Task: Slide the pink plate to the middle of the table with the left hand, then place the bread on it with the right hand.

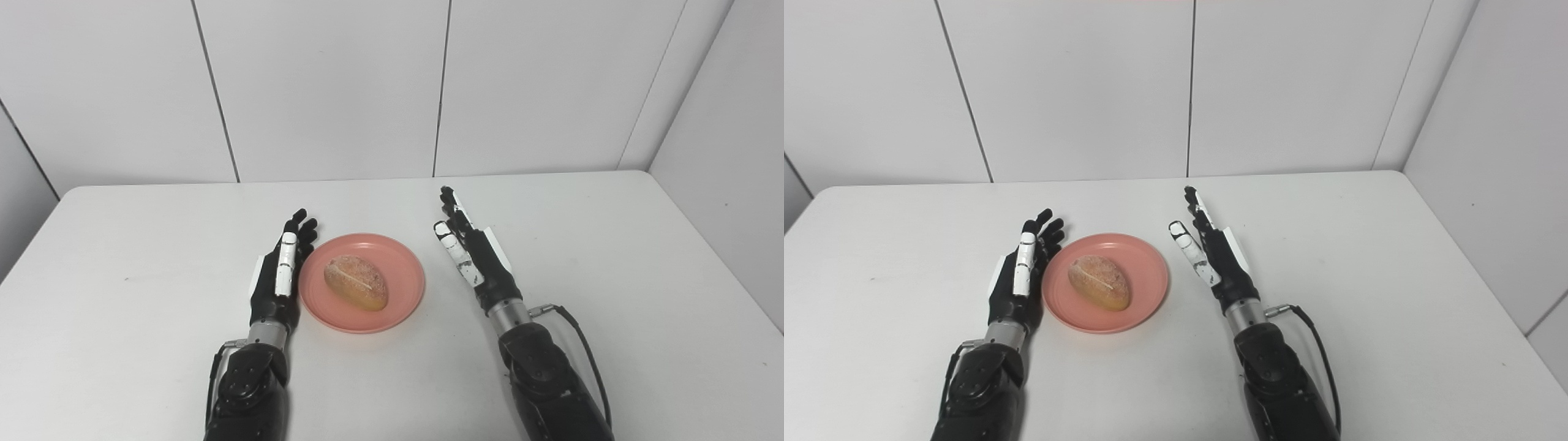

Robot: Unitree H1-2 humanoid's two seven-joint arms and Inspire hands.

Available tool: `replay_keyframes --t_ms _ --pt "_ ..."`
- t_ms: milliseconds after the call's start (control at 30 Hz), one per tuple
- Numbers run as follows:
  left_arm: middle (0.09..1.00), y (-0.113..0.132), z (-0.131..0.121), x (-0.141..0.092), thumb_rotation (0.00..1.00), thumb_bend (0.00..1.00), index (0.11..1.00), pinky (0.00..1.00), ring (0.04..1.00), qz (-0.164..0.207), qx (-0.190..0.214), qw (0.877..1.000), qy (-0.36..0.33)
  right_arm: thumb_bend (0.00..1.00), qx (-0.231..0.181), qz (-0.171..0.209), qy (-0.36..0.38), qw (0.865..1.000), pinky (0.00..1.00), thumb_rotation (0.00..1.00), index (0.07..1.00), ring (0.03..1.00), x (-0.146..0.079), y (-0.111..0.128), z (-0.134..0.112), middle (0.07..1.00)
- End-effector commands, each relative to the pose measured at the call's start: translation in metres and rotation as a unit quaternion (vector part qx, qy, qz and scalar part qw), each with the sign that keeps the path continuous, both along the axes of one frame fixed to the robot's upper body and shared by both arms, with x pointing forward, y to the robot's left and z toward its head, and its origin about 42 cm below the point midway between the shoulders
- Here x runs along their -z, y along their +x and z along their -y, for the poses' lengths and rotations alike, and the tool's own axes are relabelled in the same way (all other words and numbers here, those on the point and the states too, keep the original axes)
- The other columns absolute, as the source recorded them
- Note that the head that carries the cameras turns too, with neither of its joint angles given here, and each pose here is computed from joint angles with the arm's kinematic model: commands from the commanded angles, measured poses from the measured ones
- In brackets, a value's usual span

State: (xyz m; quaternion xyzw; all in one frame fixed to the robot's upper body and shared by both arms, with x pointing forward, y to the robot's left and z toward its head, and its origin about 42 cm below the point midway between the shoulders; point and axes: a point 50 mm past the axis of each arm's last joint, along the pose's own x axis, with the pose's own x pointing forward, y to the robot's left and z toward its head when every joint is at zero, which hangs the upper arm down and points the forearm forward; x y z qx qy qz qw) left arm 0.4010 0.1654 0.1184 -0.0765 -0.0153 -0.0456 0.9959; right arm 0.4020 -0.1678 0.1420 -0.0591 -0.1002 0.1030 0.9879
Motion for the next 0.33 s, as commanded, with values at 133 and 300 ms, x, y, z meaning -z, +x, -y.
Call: replay_keyframes --t_ms 133,300 --pt "0.898 0.003 -0.001 -0.009 1.00 0.51 0.888 0.95 0.922 0.015 0.002 1.000 -0.004 0.72 -0.023 0.002 0.080 0.997 1.00 1.00 1.000 1.000 -0.022 0.012 -0.017 1.000" --pt "0.903 0.002 -0.001 -0.010 1.00 0.51 0.894 0.96 0.927 0.019 0.008 1.000 0.004 0.71 -0.018 -0.006 0.093 0.996 1.00 1.00 1.000 1.000 -0.019 0.009 -0.025 1.000"
